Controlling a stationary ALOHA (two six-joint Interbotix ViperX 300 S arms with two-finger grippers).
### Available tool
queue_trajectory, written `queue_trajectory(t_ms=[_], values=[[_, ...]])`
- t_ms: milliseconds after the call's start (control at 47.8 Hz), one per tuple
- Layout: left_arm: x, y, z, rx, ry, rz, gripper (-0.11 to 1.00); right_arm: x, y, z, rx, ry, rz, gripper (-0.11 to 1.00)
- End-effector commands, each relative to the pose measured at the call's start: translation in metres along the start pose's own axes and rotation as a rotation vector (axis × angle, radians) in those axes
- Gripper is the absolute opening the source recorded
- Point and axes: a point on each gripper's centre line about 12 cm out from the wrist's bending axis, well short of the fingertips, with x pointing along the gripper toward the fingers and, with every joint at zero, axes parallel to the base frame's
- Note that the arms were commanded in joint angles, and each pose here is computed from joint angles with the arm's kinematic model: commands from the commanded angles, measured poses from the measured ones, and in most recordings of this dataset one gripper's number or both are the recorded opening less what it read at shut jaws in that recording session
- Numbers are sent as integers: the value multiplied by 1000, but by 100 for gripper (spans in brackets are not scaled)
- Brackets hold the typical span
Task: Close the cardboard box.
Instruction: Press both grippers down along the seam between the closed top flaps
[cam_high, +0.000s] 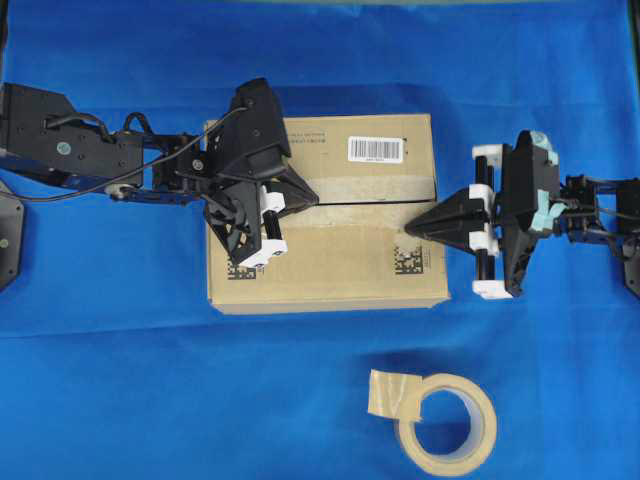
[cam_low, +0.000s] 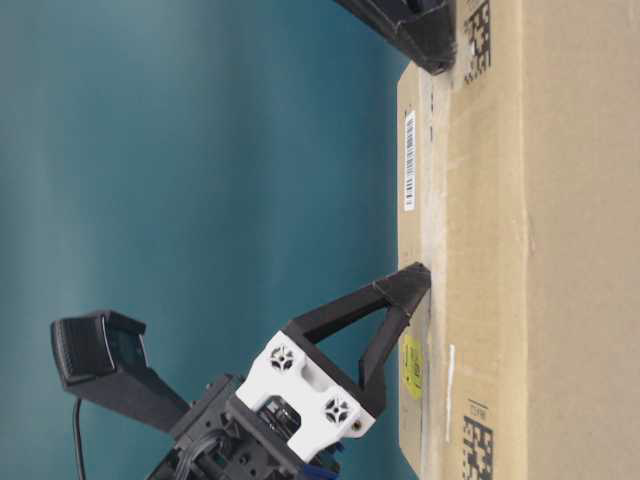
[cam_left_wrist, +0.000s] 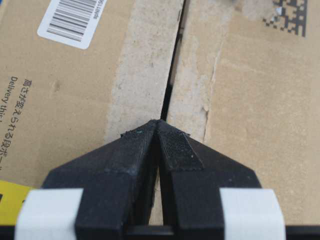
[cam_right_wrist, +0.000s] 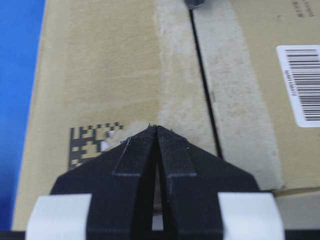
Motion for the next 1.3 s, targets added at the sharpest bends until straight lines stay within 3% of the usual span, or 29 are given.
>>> queue_trajectory(t_ms=[0, 230, 690, 795, 1025, 1276], values=[[-8, -13, 7, 12, -46, -34, 0, 1, -6, 11, 4, -35, -20, 0], [-7, -13, 2, 13, -36, -33, 0, 1, -25, 12, 26, -38, -78, 0], [-9, -12, 1, 27, -52, -34, 0, 0, -27, 7, 28, -13, -85, 0], [-14, -13, 4, 48, -123, -49, 0, 0, -27, 6, 30, -8, -85, 0], [-47, -16, 4, 135, -404, -93, 0, 0, -26, 6, 28, -4, -80, 0], [-76, -8, -18, 194, -541, -93, 0, 0, -25, 6, 27, -9, -80, 0]])
